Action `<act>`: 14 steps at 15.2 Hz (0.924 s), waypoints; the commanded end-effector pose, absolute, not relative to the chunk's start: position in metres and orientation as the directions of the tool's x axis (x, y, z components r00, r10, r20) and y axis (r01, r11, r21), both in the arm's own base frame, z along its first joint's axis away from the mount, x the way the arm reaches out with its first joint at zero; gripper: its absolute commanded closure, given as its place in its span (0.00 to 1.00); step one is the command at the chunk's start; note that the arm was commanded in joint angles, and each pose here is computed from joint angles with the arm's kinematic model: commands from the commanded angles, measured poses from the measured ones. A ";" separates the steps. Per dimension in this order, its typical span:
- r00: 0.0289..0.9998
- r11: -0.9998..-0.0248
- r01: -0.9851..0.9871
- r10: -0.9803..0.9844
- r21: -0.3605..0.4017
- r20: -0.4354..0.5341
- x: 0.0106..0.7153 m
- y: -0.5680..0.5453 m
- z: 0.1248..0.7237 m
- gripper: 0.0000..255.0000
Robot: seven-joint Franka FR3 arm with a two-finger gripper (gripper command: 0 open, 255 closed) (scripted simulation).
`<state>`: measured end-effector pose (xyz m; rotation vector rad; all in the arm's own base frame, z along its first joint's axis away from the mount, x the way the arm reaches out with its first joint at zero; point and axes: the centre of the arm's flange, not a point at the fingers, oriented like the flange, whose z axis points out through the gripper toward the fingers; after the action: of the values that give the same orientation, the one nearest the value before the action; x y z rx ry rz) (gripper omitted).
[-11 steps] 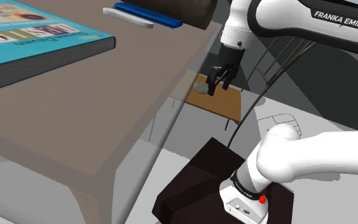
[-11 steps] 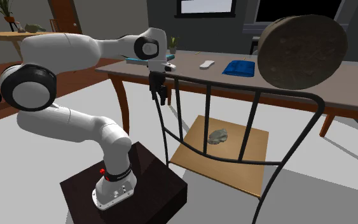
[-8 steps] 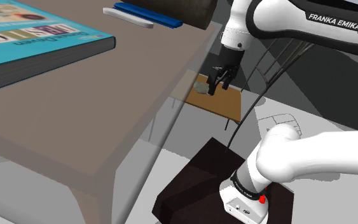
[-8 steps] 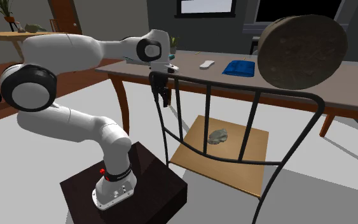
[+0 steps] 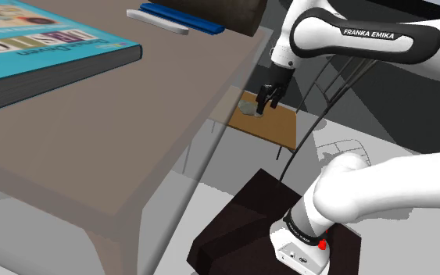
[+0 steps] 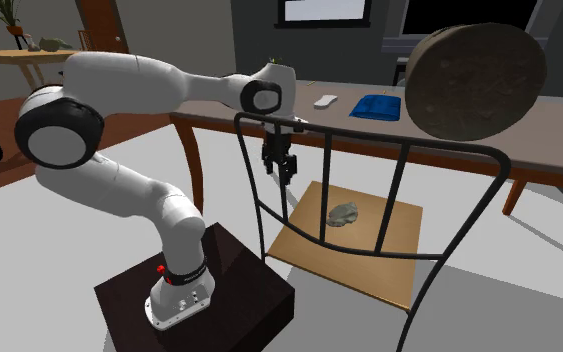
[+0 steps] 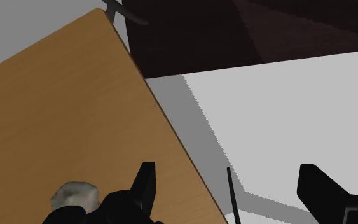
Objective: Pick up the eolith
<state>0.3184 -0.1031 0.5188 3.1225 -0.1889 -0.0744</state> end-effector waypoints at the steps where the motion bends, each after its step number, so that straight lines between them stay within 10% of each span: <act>1: 0.993 -0.994 -0.109 -0.109 0.010 -0.038 0.324 -0.128 0.508 0.00; 14: 0.999 -0.999 -0.041 -0.041 -0.027 0.008 0.379 -0.278 0.441 0.00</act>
<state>0.3742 -0.2674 0.4494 3.1667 -0.0759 0.0079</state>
